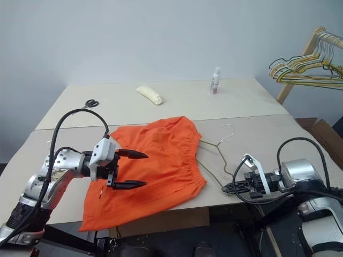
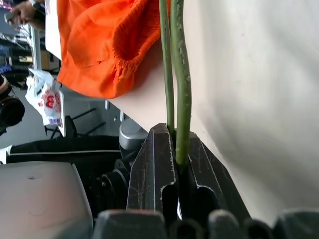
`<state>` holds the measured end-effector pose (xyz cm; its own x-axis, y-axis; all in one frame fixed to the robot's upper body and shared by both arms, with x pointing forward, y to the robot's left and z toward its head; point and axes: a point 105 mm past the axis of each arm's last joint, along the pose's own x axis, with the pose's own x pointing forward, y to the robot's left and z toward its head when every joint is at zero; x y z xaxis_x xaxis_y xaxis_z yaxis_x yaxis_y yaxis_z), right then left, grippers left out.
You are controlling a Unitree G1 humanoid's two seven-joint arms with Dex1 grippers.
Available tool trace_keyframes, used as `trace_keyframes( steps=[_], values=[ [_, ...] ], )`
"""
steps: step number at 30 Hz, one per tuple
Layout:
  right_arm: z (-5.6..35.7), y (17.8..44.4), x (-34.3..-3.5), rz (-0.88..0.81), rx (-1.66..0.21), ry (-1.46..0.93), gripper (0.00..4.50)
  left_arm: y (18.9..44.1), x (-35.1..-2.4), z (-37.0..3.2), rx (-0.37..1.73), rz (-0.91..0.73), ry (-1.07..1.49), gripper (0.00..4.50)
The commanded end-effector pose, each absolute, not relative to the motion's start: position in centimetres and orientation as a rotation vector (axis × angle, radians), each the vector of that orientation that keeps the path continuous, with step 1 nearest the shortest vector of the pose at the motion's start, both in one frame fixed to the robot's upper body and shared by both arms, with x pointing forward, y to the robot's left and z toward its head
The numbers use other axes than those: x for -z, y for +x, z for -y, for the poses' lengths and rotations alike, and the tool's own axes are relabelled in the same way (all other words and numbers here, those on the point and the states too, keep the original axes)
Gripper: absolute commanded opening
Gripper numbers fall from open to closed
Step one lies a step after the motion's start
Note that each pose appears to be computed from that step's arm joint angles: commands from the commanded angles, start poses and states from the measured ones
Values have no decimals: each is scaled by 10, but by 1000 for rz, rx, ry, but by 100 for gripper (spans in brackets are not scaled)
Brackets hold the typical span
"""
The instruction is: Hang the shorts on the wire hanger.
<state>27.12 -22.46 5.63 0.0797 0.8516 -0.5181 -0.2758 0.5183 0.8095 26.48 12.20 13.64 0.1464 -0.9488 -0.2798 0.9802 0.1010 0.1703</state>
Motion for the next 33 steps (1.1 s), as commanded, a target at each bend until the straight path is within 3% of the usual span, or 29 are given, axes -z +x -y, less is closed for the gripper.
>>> trace_keyframes(
  steps=[1, 8, 19, 23, 28, 33],
  values=[
    [223, 294, -73, -1135, -917, 589, 0, 267, -144, -121, 1419, -64, 371, 447],
    [228, 319, -85, -1020, -847, 634, 0, 265, -143, -119, 1413, -57, 364, 447],
    [218, 335, -135, -485, -966, 75, 0, 275, -153, -123, 1385, -17, 381, 447],
    [211, 333, -155, -362, -959, -221, 0, 297, -195, -126, 1314, 140, 399, 447],
    [199, 330, -173, -261, -978, -416, 0, 316, -266, -129, 1281, 346, 432, 447],
    [185, 338, -174, -262, -959, -506, 0, 328, -301, -133, 1330, 383, 512, 447]
  ],
)
